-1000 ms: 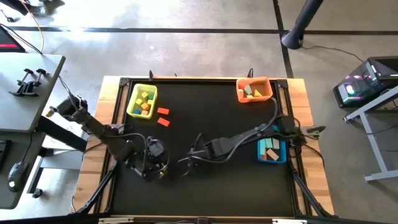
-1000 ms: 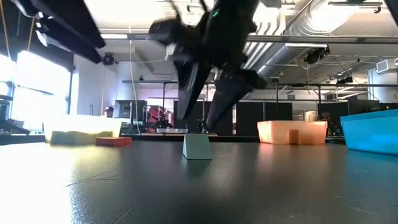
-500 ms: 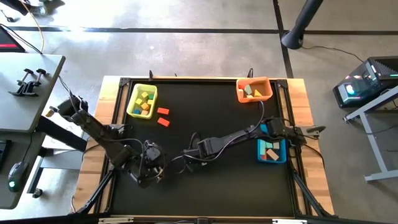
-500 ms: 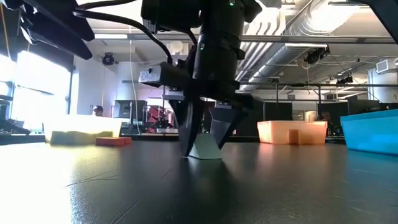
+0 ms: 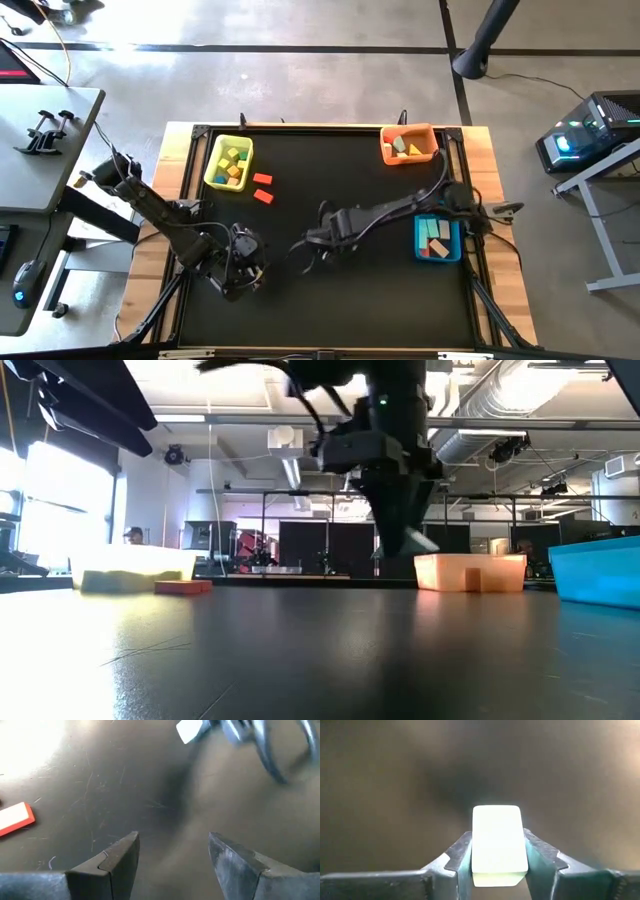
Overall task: Sort blocks by size
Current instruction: Put the blue triangle block into the orange bin, then put the orange rectangle block into the blue bin
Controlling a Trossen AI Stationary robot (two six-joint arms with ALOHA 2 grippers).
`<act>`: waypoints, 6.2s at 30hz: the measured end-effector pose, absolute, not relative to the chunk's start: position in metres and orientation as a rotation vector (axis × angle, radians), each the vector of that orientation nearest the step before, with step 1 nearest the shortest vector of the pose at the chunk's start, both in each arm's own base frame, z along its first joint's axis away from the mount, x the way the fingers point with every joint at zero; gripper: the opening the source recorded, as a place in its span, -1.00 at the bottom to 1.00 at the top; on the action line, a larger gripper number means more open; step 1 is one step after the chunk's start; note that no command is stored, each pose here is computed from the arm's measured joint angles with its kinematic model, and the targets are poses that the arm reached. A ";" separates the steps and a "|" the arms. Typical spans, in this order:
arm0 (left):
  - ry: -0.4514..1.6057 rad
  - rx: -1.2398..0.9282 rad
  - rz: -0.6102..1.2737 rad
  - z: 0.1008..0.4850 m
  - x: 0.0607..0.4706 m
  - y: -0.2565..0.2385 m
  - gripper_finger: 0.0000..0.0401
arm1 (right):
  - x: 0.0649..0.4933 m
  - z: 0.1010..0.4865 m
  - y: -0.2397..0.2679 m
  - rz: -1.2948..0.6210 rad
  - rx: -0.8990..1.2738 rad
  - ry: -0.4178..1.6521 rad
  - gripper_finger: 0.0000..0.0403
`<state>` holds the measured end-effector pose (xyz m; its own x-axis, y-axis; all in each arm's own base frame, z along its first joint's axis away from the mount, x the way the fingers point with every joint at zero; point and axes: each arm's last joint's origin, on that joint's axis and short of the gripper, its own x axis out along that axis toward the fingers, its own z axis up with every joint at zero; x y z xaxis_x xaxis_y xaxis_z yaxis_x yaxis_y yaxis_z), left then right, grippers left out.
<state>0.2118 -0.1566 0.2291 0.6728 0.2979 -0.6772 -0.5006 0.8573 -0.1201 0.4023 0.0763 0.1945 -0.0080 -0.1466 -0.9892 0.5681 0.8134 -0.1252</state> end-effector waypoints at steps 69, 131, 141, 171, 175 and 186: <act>1.331 -0.244 0.395 0.190 0.226 0.075 0.10 | 0.241 0.264 -0.235 -0.651 0.511 0.619 -0.12; 0.986 -0.367 0.276 0.241 0.269 0.066 -1.00 | 0.285 0.193 -0.122 -0.135 0.393 0.648 -0.11; 1.240 -0.110 0.093 0.218 0.247 0.060 -0.61 | 0.287 0.196 -0.128 -0.281 0.379 0.606 -0.11; 1.007 -0.018 0.111 0.142 0.236 0.050 0.10 | 0.311 0.288 -0.092 -0.121 0.629 0.359 -0.11; 1.010 -0.004 0.098 0.134 0.231 0.047 0.09 | 0.317 0.307 -0.085 -0.203 0.667 0.299 -0.11; 0.975 0.044 0.147 0.118 0.219 0.041 0.01 | 0.327 0.325 -0.046 -0.284 0.696 0.286 -0.11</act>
